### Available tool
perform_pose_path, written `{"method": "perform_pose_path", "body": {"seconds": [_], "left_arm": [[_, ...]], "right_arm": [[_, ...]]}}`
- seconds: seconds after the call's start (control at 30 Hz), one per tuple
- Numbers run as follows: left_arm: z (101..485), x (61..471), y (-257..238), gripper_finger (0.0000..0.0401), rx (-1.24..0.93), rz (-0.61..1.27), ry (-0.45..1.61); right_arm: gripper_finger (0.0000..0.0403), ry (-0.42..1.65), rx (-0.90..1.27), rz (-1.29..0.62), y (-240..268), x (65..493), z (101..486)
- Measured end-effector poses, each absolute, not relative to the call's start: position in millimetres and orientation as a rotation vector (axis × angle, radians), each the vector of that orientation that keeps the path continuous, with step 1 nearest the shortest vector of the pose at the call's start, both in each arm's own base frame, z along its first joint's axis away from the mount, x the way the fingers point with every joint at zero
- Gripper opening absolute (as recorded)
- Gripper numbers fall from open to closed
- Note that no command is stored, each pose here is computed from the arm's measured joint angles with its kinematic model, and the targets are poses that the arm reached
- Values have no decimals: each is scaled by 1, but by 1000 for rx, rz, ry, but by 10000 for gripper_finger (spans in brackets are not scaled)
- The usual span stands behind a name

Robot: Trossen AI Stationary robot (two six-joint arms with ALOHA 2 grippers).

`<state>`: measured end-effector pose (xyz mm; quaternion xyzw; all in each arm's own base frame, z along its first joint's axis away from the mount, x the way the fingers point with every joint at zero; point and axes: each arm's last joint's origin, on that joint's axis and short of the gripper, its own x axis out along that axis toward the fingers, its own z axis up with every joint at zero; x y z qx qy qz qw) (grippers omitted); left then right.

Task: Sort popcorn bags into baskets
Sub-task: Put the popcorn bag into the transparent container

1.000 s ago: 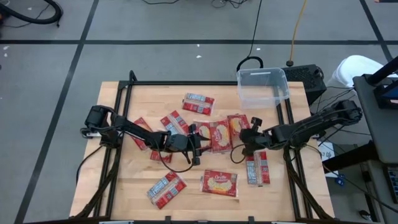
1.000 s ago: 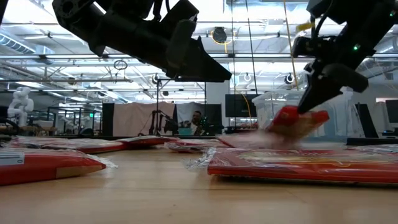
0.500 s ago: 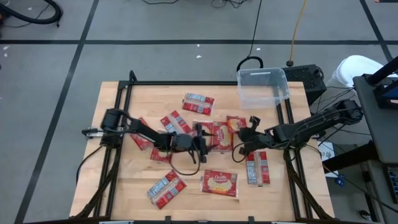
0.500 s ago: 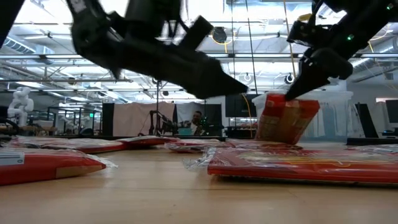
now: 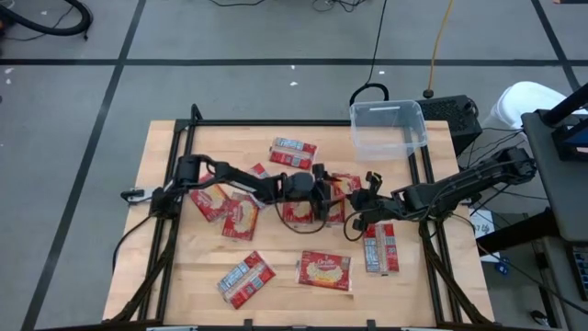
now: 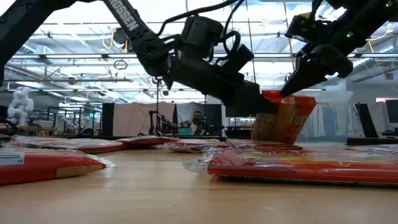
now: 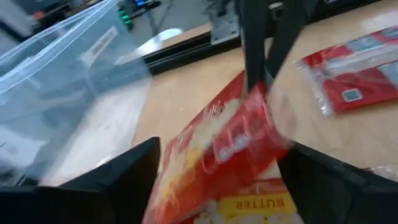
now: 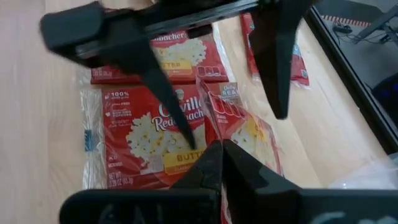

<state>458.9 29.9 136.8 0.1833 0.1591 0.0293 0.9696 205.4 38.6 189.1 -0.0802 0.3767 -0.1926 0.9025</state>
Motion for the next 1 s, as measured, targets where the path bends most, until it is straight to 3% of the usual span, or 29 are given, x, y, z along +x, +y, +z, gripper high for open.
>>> {"method": "perform_pose_path", "body": {"seconds": [0.37, 0.53, 0.77, 1.0], "left_arm": [[134, 457, 15, 30, 426, -47, 372], [141, 455, 3, 33, 376, -38, 384], [166, 447, -16, 22, 290, 19, 406], [185, 443, -36, 25, 293, 55, 363]], "right_arm": [[0, 654, -39, -395, 41, 213, 198], [19, 556, -1, -437, 39, 209, 225], [87, 456, 50, -355, 61, 212, 293], [141, 639, -73, -397, 100, 241, 317]]}}
